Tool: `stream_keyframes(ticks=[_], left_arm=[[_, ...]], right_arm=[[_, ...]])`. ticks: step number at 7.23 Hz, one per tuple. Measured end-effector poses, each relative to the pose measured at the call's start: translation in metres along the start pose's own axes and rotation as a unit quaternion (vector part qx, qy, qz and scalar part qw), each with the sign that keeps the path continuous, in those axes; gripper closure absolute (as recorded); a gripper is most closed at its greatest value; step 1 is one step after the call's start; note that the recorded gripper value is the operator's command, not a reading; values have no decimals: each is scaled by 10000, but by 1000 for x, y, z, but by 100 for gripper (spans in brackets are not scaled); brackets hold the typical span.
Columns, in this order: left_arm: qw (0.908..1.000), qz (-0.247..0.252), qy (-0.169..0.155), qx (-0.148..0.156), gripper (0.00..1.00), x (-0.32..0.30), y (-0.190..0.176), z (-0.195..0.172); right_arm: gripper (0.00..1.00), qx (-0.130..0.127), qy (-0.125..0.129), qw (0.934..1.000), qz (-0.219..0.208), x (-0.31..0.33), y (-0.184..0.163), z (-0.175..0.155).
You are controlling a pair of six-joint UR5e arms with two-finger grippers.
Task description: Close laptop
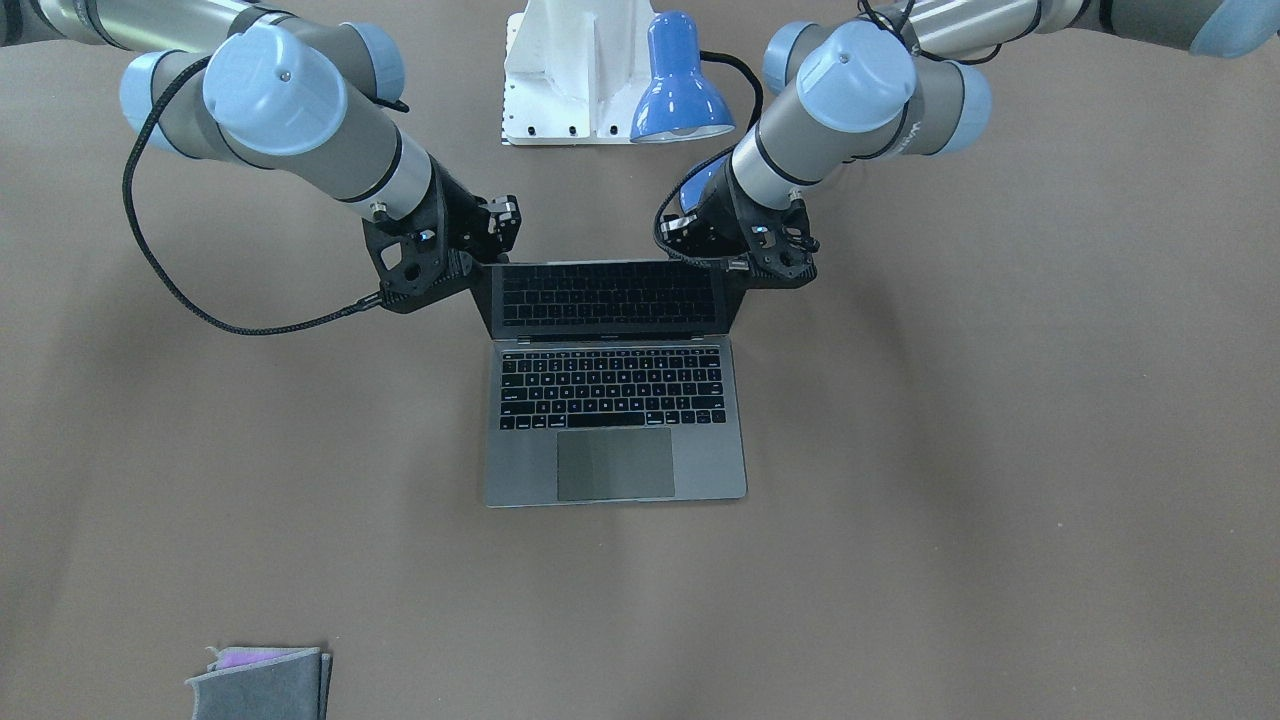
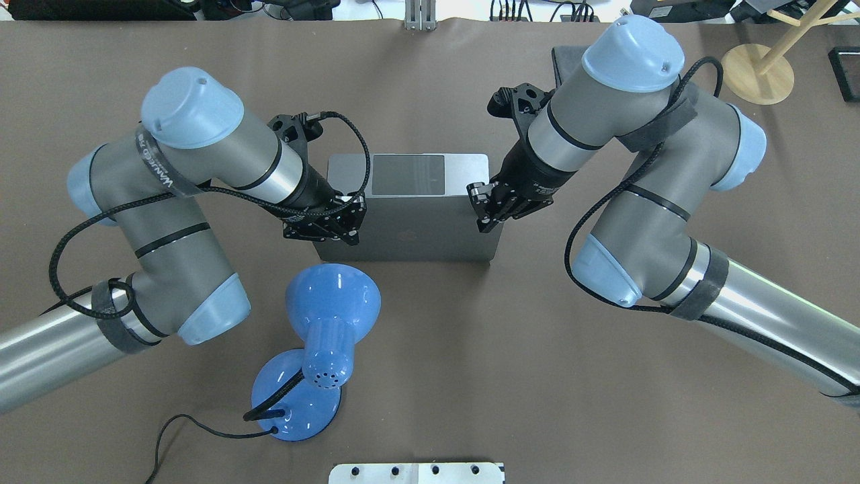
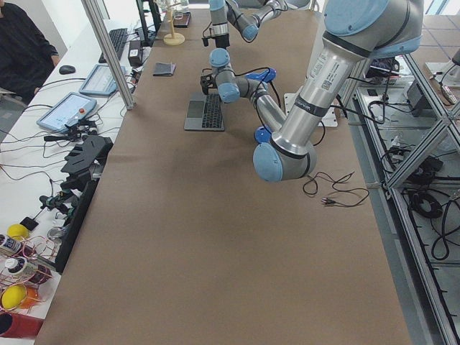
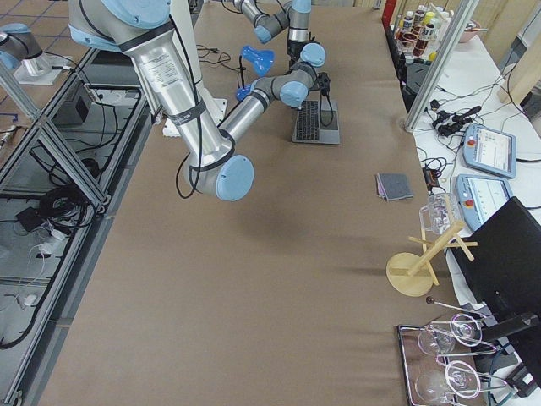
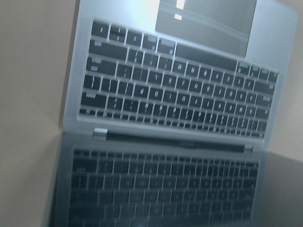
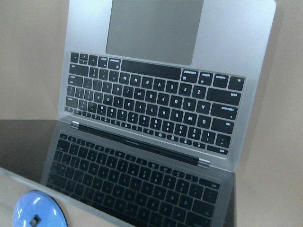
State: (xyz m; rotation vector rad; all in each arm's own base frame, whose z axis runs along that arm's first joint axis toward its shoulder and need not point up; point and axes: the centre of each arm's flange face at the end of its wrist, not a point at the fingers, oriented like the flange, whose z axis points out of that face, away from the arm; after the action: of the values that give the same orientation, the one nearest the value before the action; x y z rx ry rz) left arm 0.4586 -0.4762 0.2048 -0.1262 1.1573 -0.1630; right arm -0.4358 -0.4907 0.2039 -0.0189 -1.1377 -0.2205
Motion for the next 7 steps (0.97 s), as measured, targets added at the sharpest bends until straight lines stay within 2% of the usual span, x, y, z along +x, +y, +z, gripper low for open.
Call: stream_keyframes(ticks=[2,4,7], left_arm=[[9996,-150,-73,239,100,4,-45,-6],[9990,-175,-240,344,100,4,-80,5],[9981,-205,-388,440,100,-2,-111,32]], right_arm=[[100,77,106,9998,145,-1,-42,2],[100,162,145,9996,204,2,-83,14],[100,264,358,9985,328,17,-124,45]])
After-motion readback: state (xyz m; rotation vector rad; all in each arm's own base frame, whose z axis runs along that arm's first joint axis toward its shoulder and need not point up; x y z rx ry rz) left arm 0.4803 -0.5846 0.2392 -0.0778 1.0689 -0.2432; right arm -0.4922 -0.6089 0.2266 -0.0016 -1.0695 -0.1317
